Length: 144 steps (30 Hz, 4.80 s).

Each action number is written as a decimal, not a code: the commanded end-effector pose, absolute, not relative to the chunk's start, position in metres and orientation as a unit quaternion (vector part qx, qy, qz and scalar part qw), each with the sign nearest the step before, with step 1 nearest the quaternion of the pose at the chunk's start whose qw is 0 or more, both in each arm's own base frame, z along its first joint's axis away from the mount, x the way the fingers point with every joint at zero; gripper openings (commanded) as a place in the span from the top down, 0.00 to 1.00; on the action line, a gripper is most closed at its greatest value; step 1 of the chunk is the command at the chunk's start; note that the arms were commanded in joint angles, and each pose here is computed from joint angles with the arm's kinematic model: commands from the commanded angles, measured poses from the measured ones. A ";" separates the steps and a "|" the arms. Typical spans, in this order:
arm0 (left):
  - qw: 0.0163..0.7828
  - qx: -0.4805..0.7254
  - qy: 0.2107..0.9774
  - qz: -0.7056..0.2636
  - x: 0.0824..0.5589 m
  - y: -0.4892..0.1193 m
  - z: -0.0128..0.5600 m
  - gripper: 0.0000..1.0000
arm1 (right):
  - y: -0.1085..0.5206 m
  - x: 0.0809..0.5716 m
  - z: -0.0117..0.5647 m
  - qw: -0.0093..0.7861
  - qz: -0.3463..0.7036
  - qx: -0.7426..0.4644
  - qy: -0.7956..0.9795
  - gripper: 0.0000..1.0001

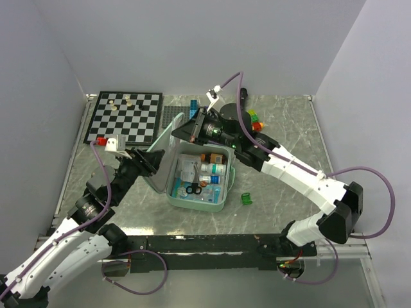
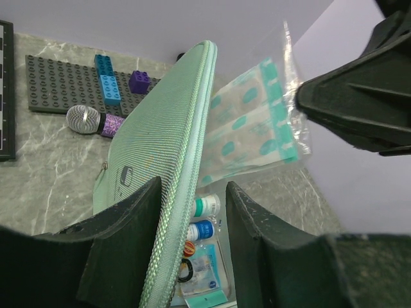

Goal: Organize the medicine kit

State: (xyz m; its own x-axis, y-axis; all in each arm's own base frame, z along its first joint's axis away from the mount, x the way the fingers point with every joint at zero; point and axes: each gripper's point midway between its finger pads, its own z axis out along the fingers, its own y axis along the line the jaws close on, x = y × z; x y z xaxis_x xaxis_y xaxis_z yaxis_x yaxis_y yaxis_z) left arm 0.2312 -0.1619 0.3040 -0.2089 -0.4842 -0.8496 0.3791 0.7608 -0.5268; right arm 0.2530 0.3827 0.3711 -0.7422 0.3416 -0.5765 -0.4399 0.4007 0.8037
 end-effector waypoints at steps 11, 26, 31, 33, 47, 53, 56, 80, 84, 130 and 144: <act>0.644 -0.043 0.652 -0.397 0.218 -0.163 0.341 0.62 | 0.402 0.263 0.351 0.311 0.594 0.009 0.742 1.00; 0.644 -0.046 0.654 -0.393 0.217 -0.159 0.339 0.62 | 0.394 0.242 0.357 0.320 0.556 -0.096 0.761 0.28; 0.643 -0.047 0.655 -0.393 0.217 -0.160 0.336 0.61 | 0.361 0.243 0.366 0.378 0.497 -0.103 0.774 0.09; 0.642 -0.046 0.657 -0.393 0.218 -0.161 0.335 0.61 | 0.344 0.244 0.365 0.413 0.471 -0.103 0.772 0.10; 0.638 -0.021 0.656 -0.403 0.217 -0.171 0.347 0.56 | 0.251 0.252 0.283 0.478 0.295 -0.074 0.824 0.17; 0.567 0.059 0.661 -0.489 0.210 -0.229 0.342 0.44 | 0.196 0.242 0.246 0.476 0.240 -0.027 0.845 0.12; 0.502 0.115 0.671 -0.533 0.199 -0.269 0.333 0.29 | 0.176 0.235 0.242 0.491 0.227 -0.006 0.841 0.08; 0.523 -0.037 0.763 -0.377 0.294 -0.196 0.259 0.04 | 0.191 0.251 0.151 0.374 0.271 0.030 0.886 0.00; 0.495 -0.047 0.780 -0.380 0.298 -0.198 0.234 0.04 | 0.200 0.273 0.149 0.355 0.308 0.034 0.882 0.00; 0.511 -0.120 0.784 -0.331 0.393 -0.152 0.235 0.03 | 0.241 0.153 0.146 0.303 0.417 -0.119 0.849 0.09; 0.413 -0.067 0.828 -0.373 0.437 -0.183 0.170 0.26 | 0.268 0.142 0.102 0.258 0.396 -0.178 0.863 0.46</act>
State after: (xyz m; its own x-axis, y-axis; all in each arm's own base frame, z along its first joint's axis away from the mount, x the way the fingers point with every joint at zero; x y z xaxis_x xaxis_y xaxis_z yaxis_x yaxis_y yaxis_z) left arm 0.4367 -0.1674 0.1668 -0.6228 -0.4626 -0.6309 0.1015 0.7519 -0.6514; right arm 0.1286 0.2519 0.0961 -0.8180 -0.1113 -0.5643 -0.4964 0.6321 0.5950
